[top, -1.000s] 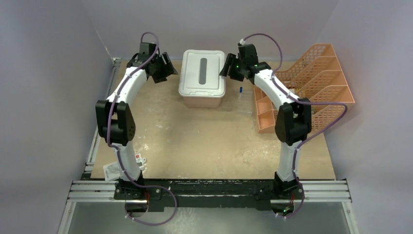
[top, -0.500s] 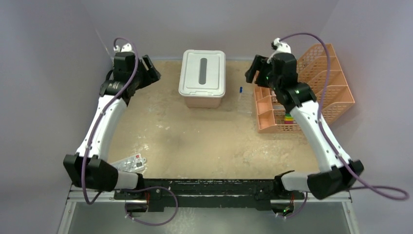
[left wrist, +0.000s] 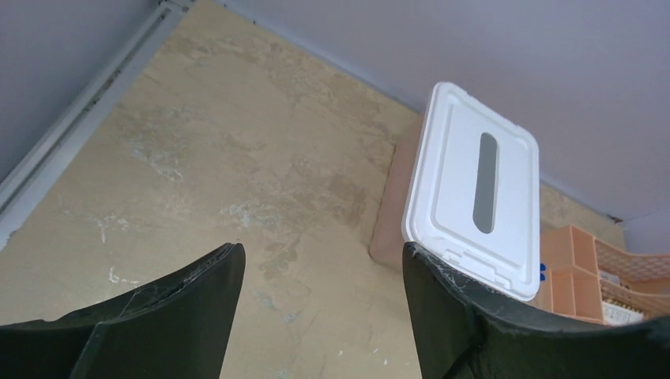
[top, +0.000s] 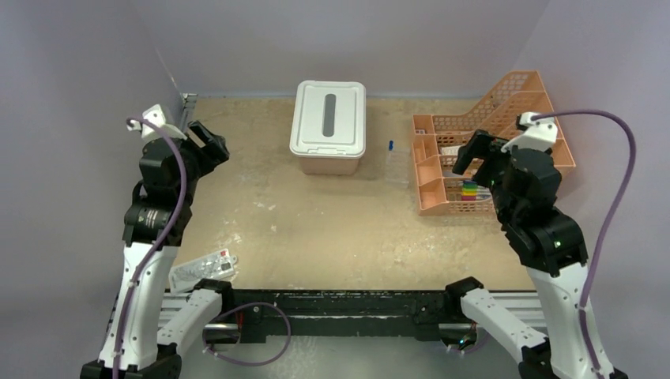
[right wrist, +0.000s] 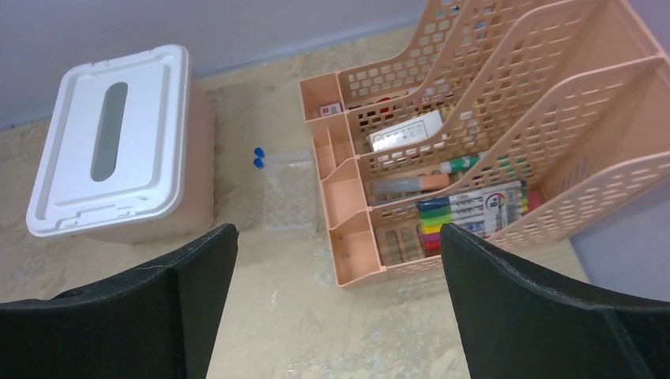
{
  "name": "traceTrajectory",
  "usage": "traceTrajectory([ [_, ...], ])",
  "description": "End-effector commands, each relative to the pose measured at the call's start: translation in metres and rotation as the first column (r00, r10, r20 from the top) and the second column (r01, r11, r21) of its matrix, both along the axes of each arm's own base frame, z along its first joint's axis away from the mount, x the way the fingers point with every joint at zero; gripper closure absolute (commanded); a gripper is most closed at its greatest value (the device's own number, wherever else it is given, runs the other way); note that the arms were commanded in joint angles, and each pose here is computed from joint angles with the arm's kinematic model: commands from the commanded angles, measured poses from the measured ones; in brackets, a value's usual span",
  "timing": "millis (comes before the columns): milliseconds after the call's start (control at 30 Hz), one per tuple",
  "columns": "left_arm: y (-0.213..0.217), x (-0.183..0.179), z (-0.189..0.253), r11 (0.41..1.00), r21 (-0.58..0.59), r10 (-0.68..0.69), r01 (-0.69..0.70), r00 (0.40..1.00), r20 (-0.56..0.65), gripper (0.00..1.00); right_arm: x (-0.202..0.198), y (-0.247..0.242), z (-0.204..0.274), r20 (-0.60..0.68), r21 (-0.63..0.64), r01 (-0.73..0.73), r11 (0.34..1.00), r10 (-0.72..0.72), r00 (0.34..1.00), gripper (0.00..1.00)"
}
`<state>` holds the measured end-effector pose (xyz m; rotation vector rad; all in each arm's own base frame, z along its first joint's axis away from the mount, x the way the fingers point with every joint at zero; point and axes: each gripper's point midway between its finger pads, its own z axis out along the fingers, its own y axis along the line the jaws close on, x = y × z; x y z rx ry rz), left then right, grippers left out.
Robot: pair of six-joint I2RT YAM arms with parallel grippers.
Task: Organize the chemistry lab equipment
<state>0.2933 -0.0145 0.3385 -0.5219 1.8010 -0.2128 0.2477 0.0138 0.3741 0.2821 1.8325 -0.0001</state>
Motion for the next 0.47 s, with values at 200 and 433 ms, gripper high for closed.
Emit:
traceTrajectory([
  [200,0.028,-0.032,0.044,0.992,0.059,0.103,-0.110,0.989,0.104,0.25,-0.032,-0.037,0.034,0.115,-0.015,0.138,0.990,-0.135,0.984,0.01],
  [433,0.031,-0.036,0.049,0.990,0.049,0.124,-0.131,0.984,0.127,0.21,-0.029,-0.025,0.029,0.111,0.010,0.082,0.997,-0.082,0.990,0.01],
])
